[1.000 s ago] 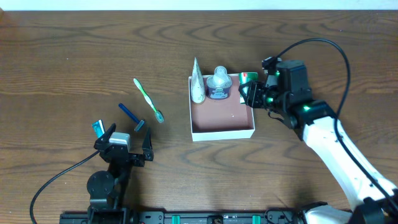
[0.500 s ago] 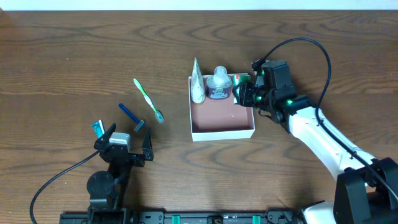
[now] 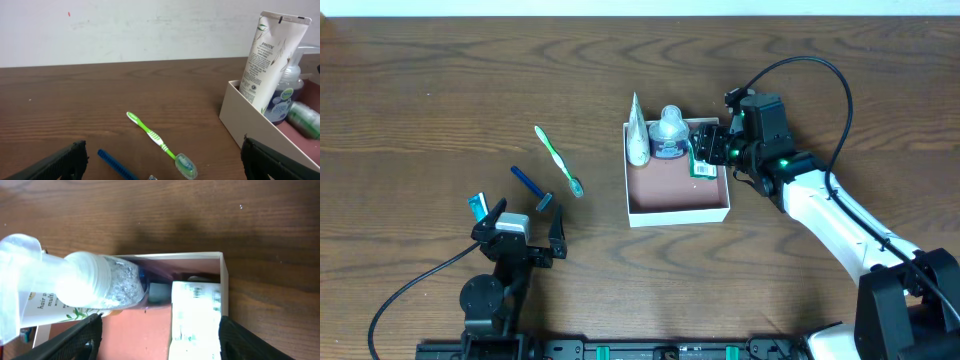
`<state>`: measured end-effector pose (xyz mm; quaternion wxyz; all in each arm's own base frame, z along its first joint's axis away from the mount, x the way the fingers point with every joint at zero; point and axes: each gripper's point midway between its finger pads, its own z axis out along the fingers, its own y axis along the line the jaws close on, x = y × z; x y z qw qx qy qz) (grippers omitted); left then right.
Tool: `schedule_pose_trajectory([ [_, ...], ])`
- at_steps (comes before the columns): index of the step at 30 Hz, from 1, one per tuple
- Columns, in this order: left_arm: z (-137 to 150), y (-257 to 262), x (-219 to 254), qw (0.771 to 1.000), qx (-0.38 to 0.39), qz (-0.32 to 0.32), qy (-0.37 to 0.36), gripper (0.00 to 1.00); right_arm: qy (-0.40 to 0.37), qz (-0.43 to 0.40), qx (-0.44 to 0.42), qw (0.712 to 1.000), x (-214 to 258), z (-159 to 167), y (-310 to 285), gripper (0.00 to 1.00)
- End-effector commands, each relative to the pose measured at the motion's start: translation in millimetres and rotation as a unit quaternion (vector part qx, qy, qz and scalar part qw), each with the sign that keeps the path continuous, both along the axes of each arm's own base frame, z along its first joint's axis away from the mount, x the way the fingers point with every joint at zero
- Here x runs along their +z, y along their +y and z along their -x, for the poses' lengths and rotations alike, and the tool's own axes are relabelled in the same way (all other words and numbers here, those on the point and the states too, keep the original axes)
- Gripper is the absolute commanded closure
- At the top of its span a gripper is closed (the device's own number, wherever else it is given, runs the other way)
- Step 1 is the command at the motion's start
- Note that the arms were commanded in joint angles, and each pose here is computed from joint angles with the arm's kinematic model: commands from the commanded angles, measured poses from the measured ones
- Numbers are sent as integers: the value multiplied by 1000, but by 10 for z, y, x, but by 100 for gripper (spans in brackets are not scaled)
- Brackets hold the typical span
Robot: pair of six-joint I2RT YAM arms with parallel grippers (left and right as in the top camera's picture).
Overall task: Pack container
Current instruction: 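Lower the green soap box into the box's right side and release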
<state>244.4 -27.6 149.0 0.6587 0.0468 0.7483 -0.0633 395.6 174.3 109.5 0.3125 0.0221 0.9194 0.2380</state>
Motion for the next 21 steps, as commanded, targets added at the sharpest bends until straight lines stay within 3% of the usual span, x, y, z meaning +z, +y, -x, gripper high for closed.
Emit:
schedule_pose_trajectory([
  [1, 11, -7, -167, 1000, -3, -2, 25, 2, -21, -6, 6, 1000, 122, -74, 61, 23],
  [8, 11, -7, -167, 1000, -3, -2, 25, 2, -32, -33, 29, 999, 266, -54, 166, 20],
  [14, 11, -7, -167, 1000, -3, -2, 25, 2, -63, -46, 30, 997, 699, 59, 117, 13],
  [17, 11, -7, -167, 1000, -3, -2, 25, 2, -88, -38, 7, 995, 1000, 156, -58, 9],
  [19, 11, -7, -167, 1000, -3, -2, 25, 2, -109, -15, -14, 994, 1174, 233, -245, 1],
  [21, 11, -7, -167, 1000, -3, -2, 25, 2, -127, 15, -50, 991, 1317, 307, -499, 1],
])
